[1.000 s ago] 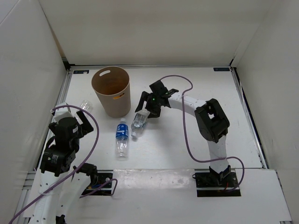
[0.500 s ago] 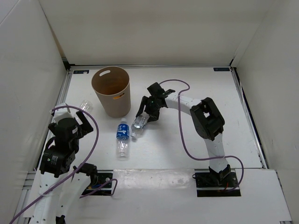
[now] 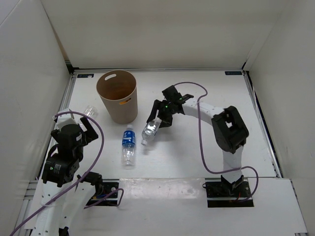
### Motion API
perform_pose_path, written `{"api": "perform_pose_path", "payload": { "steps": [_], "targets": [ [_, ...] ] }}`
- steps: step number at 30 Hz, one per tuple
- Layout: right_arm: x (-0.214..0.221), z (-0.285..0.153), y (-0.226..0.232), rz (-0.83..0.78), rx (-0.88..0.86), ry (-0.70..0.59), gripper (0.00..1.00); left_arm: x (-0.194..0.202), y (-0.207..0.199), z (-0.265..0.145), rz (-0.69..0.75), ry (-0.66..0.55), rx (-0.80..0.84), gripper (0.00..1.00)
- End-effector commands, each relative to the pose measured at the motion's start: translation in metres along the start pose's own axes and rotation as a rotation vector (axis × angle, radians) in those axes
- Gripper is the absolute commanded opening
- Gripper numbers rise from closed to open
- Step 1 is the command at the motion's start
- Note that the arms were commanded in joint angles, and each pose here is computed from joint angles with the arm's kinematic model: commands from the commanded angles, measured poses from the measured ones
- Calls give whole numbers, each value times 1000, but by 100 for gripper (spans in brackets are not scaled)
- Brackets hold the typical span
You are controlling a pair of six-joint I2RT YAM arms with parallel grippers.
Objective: Put the plastic bottles in the bin
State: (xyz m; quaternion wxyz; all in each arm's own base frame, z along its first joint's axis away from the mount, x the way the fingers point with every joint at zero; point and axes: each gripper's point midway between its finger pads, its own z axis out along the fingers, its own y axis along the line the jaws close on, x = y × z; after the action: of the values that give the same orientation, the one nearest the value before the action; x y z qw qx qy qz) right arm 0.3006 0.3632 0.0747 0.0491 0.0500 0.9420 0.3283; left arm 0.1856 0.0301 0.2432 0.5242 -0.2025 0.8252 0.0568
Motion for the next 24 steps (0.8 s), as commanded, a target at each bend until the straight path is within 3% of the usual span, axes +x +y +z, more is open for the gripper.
{"api": "perform_pose_path", "payload": {
  "steps": [1,8,20,24],
  "targets": [
    [-10,-49,17,-84,-43,-103,0,1,1,-1,-4,-3,-1,99],
    [-17,-92,25,-196,-84,-196,0,2,0,-1,-4,-2,4,99],
    [-76,-247,120,-585,-295,-690,0,4,-5,2,11,23,23,99],
    [-75,-268,169,-757,-273,-838,0,3,-5,2,8,16,20,99]
  ]
}}
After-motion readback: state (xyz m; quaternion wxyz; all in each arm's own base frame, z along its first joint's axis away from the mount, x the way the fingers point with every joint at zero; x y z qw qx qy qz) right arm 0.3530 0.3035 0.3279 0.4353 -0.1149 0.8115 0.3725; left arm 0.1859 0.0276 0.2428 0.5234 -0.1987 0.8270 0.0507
